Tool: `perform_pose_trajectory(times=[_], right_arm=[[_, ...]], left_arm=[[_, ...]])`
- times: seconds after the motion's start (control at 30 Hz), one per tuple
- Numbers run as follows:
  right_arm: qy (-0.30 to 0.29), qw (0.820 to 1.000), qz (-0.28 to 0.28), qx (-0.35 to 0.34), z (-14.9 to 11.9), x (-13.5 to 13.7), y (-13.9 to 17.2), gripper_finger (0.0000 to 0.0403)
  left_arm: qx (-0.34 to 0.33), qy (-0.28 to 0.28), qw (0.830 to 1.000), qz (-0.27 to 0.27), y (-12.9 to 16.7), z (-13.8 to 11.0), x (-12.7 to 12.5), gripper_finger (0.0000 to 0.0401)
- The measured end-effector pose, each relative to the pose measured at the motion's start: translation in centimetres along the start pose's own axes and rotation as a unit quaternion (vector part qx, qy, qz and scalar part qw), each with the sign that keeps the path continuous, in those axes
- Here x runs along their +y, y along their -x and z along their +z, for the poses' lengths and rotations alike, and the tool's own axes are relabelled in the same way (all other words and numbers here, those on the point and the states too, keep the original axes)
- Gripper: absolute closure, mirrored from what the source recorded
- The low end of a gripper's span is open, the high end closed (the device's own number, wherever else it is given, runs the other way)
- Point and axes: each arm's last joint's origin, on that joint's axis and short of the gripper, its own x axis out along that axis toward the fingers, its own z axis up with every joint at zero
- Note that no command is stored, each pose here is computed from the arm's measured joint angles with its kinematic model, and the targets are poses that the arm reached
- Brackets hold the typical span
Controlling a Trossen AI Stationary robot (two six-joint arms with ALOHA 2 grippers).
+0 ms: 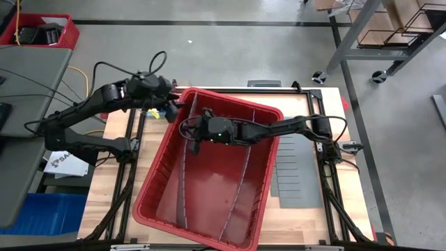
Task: Sort blocks
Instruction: Assemble the bin divider into the red bin
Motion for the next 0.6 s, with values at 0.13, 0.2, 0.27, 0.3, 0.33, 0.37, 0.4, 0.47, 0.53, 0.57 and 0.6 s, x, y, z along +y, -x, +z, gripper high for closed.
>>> perform_pose_trajectory(times=[0.13, 0.2, 0.27, 0.3, 0.33, 0.37, 0.4, 0.47, 0.53, 0.57, 0.6], right_arm=[[-0.006, 1.000, 0.000, 0.003, -0.2, -0.2, -0.2, 0.0403], [0.003, 1.000, 0.000, 0.002, -0.1, -0.2, -0.2, 0.0403], [0.010, 1.000, 0.000, 0.002, -0.1, -0.2, -0.2, 0.0403], [0.010, 1.000, 0.000, 0.002, -0.1, -0.2, -0.2, 0.0403], [0.010, 1.000, 0.000, 0.002, -0.1, -0.2, -0.2, 0.0403], [0.010, 1.000, 0.000, 0.002, -0.1, -0.2, -0.2, 0.0403], [0.010, 1.000, 0.000, 0.002, -0.1, -0.2, -0.2, 0.0403], [0.011, 1.000, 0.000, 0.002, -0.2, -0.2, -0.2, 0.0403], [0.011, 1.000, 0.000, 0.003, -0.2, -0.2, -0.2, 0.0403], [0.011, 1.000, 0.000, 0.003, -0.2, -0.2, -0.2, 0.0403], [0.011, 1.000, 0.000, 0.003, -0.2, -0.2, -0.2, 0.0403]], left_arm=[[0.024, 0.022, 0.999, 0.007, -1.8, 0.1, -0.3, 0.0212], [0.044, 0.028, 0.999, 0.015, -3.2, 0.2, -0.4, 0.0212], [0.067, 0.030, 0.997, 0.032, -4.7, 0.1, -0.3, 0.0212], [0.074, 0.036, 0.996, 0.041, -5.4, 0.1, -0.2, 0.0212], [0.077, 0.047, 0.995, 0.052, -5.9, 0.1, -0.1, 0.0212], [0.081, 0.057, 0.993, 0.060, -6.4, 0.2, 0.1, 0.0212], [0.087, 0.064, 0.992, 0.066, -6.8, 0.1, 0.3, 0.0212], [0.098, 0.074, 0.990, 0.071, -7.6, 0.1, 0.5, 0.0212], [0.107, 0.076, 0.988, 0.076, -8.3, 0.0, 0.7, 0.0212], [0.108, 0.078, 0.988, 0.076, -8.7, 0.0, 0.7, 0.0212], [0.110, 0.079, 0.988, 0.074, -9.0, 0.1, 0.7, 0.0212]])
